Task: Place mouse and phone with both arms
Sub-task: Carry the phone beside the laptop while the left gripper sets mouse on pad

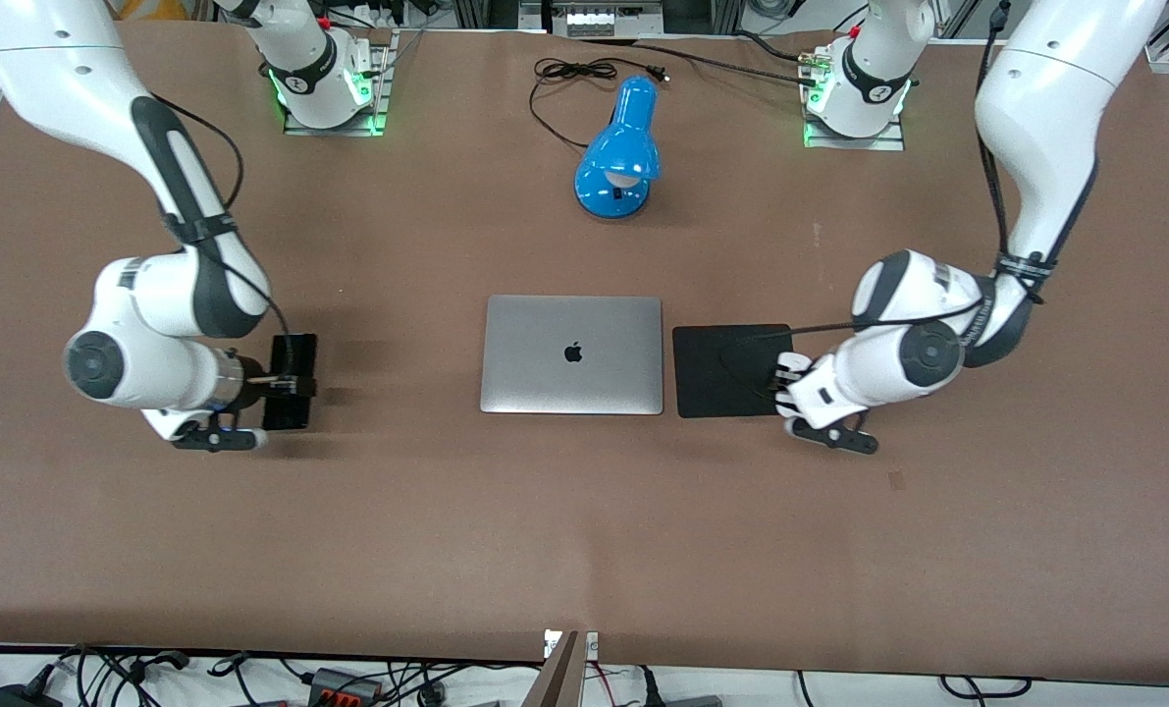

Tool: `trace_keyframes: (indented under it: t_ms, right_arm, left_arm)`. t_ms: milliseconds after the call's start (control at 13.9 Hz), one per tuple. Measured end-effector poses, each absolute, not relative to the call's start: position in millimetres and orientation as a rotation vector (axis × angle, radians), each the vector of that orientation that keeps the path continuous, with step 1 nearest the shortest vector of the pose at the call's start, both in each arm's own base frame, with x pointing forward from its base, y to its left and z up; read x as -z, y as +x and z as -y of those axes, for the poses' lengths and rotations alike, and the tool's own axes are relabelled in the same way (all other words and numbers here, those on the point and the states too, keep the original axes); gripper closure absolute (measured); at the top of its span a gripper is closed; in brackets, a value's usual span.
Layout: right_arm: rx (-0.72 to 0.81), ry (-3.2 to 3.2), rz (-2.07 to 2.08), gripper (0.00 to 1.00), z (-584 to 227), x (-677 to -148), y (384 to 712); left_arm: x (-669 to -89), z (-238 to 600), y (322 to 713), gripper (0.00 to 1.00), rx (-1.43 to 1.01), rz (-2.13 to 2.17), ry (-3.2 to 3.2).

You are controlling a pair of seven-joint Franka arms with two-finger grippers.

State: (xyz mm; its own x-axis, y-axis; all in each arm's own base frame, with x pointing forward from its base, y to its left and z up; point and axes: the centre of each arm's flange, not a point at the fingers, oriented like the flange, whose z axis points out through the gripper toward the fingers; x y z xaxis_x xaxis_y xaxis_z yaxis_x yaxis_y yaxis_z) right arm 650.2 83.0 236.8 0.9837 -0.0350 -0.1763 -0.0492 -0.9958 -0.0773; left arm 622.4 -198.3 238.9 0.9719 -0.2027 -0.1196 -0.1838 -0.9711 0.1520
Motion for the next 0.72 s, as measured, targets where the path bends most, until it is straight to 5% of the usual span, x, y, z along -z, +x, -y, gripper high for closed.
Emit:
trace_keyframes:
  t_ms: [360,719]
  right_arm:
    - [-0.313,-3.074,-0.069,0.2,-202,-215,632]
    - [-0.334,-3.083,-0.107,0.2,-234,-186,619]
  left_arm:
    - [-204,276,588,0.37,0.289,0.363,2.968]
    - [-185,261,601,0.37,0.249,0.401,3.007]
